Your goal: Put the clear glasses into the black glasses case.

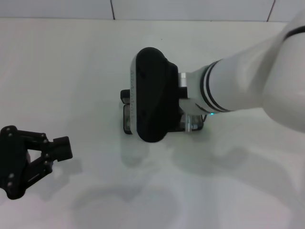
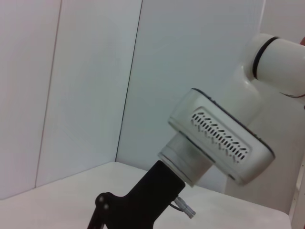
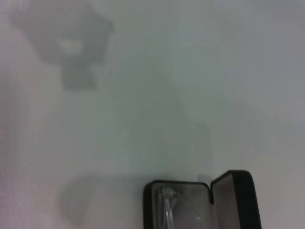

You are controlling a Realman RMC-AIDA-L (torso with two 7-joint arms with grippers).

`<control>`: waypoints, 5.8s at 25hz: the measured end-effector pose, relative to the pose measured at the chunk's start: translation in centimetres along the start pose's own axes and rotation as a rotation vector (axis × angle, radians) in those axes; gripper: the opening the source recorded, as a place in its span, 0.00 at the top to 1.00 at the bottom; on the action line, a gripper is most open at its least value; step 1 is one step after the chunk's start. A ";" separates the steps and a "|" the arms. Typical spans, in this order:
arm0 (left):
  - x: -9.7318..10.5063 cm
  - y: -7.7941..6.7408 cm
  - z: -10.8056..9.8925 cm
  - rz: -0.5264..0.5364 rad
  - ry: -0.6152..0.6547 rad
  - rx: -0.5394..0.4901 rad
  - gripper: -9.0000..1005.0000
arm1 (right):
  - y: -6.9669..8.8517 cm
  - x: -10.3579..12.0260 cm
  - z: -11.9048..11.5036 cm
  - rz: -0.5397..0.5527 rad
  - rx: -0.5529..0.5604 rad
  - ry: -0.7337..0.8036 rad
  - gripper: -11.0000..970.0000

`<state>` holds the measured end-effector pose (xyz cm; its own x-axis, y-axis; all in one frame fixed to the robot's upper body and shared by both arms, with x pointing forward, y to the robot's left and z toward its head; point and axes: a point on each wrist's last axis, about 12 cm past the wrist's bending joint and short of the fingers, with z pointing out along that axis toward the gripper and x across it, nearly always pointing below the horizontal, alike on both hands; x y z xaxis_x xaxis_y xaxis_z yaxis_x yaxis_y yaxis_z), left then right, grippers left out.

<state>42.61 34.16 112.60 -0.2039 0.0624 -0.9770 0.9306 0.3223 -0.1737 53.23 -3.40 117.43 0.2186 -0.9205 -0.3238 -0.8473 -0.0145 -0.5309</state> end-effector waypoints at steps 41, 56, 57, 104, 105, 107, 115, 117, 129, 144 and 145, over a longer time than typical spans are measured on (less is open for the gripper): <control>0.6 0.0 0.4 0.073 -0.102 -0.031 0.89 | -2.5 15.5 -6.0 0.769 -0.190 -0.922 0.79; -3.3 5.9 8.2 0.151 -0.249 0.030 0.89 | 6.3 25.1 -6.1 0.822 -0.206 -1.009 0.79; -3.3 6.3 8.8 0.144 -0.237 0.024 0.89 | 6.5 25.1 -6.0 0.819 -0.212 -1.001 0.79; 4.7 9.2 19.2 -0.111 0.096 -0.210 0.90 | 9.1 25.0 -5.5 0.821 -0.260 -0.988 0.69; 4.9 9.0 19.1 -0.114 0.101 -0.205 0.90 | 9.1 25.0 -5.5 0.823 -0.261 -0.988 0.69; 5.3 8.7 19.0 -0.120 0.115 -0.192 0.90 | 9.0 25.0 -5.5 0.824 -0.262 -0.988 0.68; 6.0 7.2 18.0 -0.146 0.086 -0.133 0.90 | 9.0 25.0 -5.5 0.823 -0.264 -0.991 0.67; 4.6 6.7 17.4 -0.129 -0.015 -0.070 0.90 | 9.0 25.0 -5.6 0.823 -0.264 -0.992 0.66; 0.2 3.5 11.9 0.058 -0.199 0.100 0.88 | 8.6 24.9 -5.8 0.804 -0.253 -1.002 0.64; 1.9 -1.0 7.3 0.149 -0.140 0.149 0.34 | 5.8 23.5 -8.4 0.547 -0.256 -0.986 0.61; 2.2 -1.2 7.0 0.144 -0.139 0.147 0.31 | 5.7 23.5 -8.4 0.547 -0.257 -0.983 0.57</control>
<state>43.13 27.30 109.82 -0.0315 -0.0361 -0.9989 0.9833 0.1783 -0.0374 49.46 -28.36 113.32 -0.0212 -0.1285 -0.9915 -0.9939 0.1098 0.0070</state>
